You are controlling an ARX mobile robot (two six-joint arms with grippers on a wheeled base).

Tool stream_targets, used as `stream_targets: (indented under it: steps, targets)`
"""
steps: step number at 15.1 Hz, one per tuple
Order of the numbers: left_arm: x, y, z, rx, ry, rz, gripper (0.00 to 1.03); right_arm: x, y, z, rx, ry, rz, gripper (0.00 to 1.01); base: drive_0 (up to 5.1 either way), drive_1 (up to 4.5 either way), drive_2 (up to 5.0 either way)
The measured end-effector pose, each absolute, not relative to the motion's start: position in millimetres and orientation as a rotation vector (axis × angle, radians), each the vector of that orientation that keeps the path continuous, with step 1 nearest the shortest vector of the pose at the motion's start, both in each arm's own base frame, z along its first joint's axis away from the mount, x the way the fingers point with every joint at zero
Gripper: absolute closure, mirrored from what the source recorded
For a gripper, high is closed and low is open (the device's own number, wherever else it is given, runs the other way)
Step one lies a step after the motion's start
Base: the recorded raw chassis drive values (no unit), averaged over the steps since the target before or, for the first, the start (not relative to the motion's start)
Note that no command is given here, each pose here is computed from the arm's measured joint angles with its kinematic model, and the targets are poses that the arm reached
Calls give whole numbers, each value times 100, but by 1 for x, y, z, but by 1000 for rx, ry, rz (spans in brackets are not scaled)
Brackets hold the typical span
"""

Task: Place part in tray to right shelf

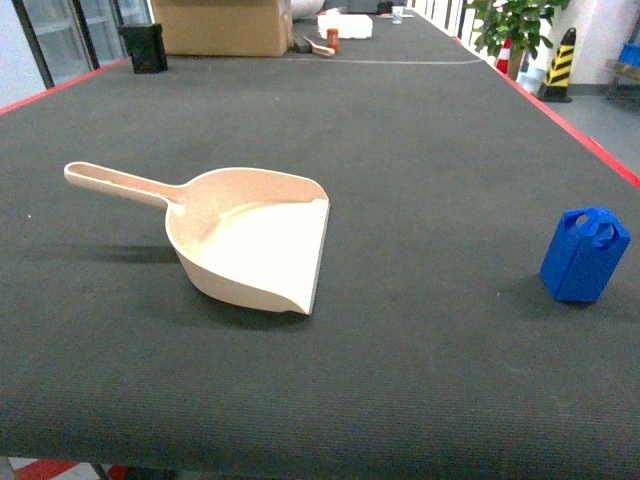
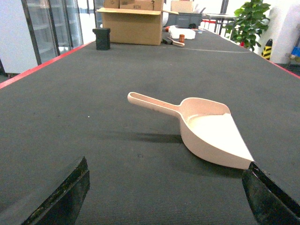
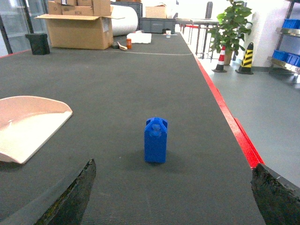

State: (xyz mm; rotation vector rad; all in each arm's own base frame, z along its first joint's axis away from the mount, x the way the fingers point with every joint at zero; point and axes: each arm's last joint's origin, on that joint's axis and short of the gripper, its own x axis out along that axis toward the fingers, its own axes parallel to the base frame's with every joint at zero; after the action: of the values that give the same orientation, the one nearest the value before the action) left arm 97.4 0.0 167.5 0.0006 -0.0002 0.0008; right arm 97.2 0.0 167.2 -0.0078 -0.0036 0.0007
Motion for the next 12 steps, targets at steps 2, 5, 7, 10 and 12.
stream_targets:
  steps: [2, 5, 7, 10, 12]
  targets:
    - [97, 0, 167, 1, 0, 1, 5, 97, 0, 167, -8, -4, 1, 3, 0, 0, 0]
    - [97, 0, 168, 1, -1, 1, 5, 97, 0, 167, -8, -4, 1, 3, 0, 0, 0]
    - [97, 0, 168, 1, -1, 1, 5, 97, 0, 167, -8, -4, 1, 3, 0, 0, 0]
    - [97, 0, 168, 1, -1, 0, 5, 97, 0, 167, -8, -4, 0, 3, 0, 0, 0]
    - [97, 0, 167, 1, 0, 1, 5, 97, 0, 167, -8, -4, 1, 3, 0, 0, 0]
